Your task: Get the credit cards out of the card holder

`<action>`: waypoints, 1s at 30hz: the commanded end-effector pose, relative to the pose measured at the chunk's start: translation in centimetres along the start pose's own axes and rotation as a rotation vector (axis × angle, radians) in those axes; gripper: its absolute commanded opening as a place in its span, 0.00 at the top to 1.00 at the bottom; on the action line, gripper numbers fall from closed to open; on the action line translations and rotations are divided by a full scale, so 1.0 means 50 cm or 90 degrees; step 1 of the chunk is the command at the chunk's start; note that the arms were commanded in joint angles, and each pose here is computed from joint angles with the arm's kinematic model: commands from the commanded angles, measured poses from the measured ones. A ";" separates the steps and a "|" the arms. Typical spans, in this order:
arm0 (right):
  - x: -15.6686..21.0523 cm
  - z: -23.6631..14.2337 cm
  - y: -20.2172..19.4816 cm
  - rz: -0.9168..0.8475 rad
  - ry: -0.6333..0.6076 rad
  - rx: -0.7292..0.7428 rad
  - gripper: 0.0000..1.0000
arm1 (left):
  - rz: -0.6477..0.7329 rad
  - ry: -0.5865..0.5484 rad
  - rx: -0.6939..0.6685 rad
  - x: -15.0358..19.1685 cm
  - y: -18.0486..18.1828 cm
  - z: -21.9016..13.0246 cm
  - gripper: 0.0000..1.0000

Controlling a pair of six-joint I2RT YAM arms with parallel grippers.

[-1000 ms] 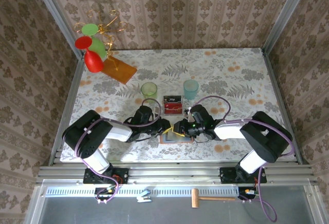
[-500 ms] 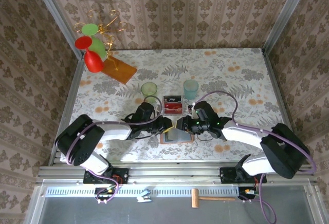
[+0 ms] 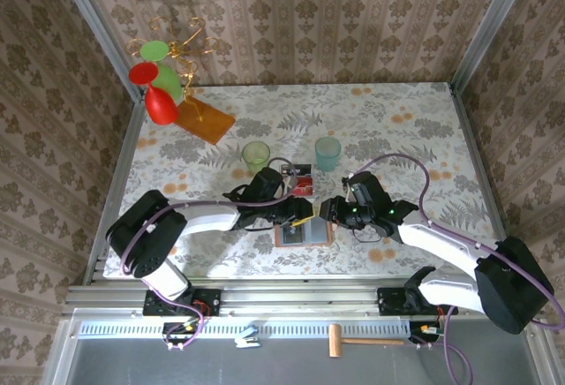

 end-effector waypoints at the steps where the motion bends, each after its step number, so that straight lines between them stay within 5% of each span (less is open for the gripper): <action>1: 0.013 -0.013 -0.032 0.001 -0.001 0.042 0.65 | 0.015 0.026 -0.018 0.006 -0.004 0.015 0.60; 30: 0.010 0.002 -0.022 0.026 0.003 -0.006 0.63 | 0.025 0.007 -0.031 0.012 0.001 0.000 0.56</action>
Point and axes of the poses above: each hand's point on the last joint's axis, 136 mm out from that joint toward the fingers, its own z axis out along the fingers, its own y axis along the line the jaws close on, x = y × z, the point moved 4 cm from there along -z, back along the fingers, and after that the axes turned 10 degrees about -z, right-handed, at the moved point
